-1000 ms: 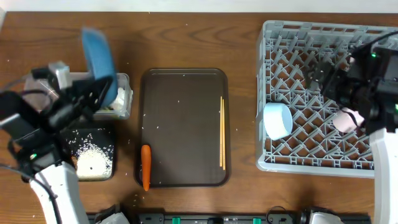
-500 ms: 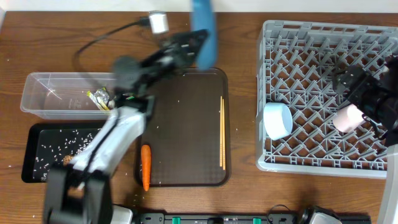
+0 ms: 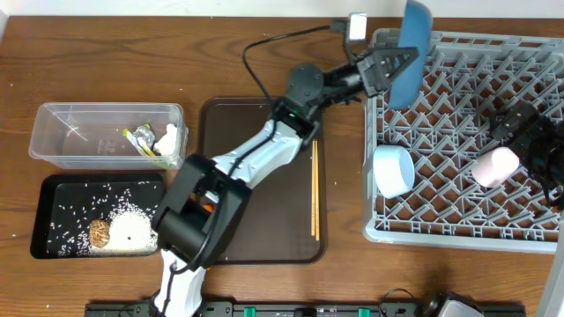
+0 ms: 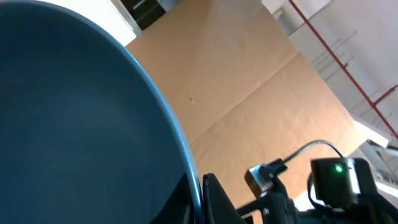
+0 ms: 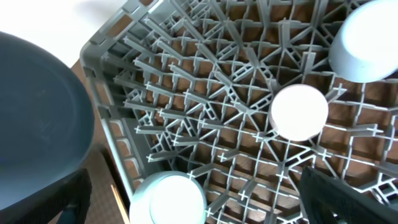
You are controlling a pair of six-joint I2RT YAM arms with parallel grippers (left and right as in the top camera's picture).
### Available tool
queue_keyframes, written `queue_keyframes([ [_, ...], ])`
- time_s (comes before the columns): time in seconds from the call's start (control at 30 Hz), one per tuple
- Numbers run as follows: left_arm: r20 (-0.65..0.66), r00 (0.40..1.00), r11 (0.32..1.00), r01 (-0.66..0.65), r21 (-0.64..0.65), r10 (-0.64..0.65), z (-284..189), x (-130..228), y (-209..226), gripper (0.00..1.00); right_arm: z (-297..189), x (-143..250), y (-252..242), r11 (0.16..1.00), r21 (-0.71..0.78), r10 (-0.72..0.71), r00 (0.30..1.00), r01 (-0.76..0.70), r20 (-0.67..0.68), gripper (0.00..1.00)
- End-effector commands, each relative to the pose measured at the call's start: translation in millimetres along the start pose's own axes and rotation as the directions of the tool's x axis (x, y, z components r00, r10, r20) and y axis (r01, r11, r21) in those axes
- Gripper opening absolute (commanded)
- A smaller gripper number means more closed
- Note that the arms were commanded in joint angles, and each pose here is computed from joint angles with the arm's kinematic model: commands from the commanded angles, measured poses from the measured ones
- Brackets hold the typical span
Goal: Sort waste into correct bins and load items into the dishwasher rack
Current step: 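Carry the blue plate with the left gripper to the rack, then set the blue plate upright in the rack and open the left gripper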
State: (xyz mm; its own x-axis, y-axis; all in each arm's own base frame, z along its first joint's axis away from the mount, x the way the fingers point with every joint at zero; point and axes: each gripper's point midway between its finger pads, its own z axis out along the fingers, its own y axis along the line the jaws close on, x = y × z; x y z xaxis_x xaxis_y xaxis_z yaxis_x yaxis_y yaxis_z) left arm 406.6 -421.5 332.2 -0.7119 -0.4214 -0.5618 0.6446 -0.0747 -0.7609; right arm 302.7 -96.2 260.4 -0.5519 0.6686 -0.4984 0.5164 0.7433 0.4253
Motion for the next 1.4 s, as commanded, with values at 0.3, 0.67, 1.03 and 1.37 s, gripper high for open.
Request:
queue_keyframes([
  [0.3, 0.086, 0.996, 0.999, 0.035, 0.023, -0.037, 29.7, 15.1, -17.8, 0.06, -3.6, -2.4, -15.2, 0.997, 0.053, 0.048, 0.999, -0.048, -0.002, 0.99],
  [0.67, 0.085, 0.994, 0.998, 0.066, 0.012, -0.067, 41.5, 36.1, -16.8, 0.06, -4.0, 4.9, -19.0, 0.996, 0.072, 0.045, 0.999, -0.043, -0.03, 0.99],
  [1.03, 0.044, 0.997, 0.998, 0.059, 0.03, -0.06, 60.7, 44.2, 18.1, 0.06, -4.7, 14.1, -22.9, 0.996, 0.087, -0.01, 0.997, 0.016, -0.071, 0.99],
  [1.37, -0.002, 0.998, 0.998, 0.061, 0.021, -0.061, 68.5, 57.4, 44.9, 0.06, -5.5, 15.0, -29.3, 0.992, 0.122, -0.01, 0.997, 0.019, -0.072, 0.99],
])
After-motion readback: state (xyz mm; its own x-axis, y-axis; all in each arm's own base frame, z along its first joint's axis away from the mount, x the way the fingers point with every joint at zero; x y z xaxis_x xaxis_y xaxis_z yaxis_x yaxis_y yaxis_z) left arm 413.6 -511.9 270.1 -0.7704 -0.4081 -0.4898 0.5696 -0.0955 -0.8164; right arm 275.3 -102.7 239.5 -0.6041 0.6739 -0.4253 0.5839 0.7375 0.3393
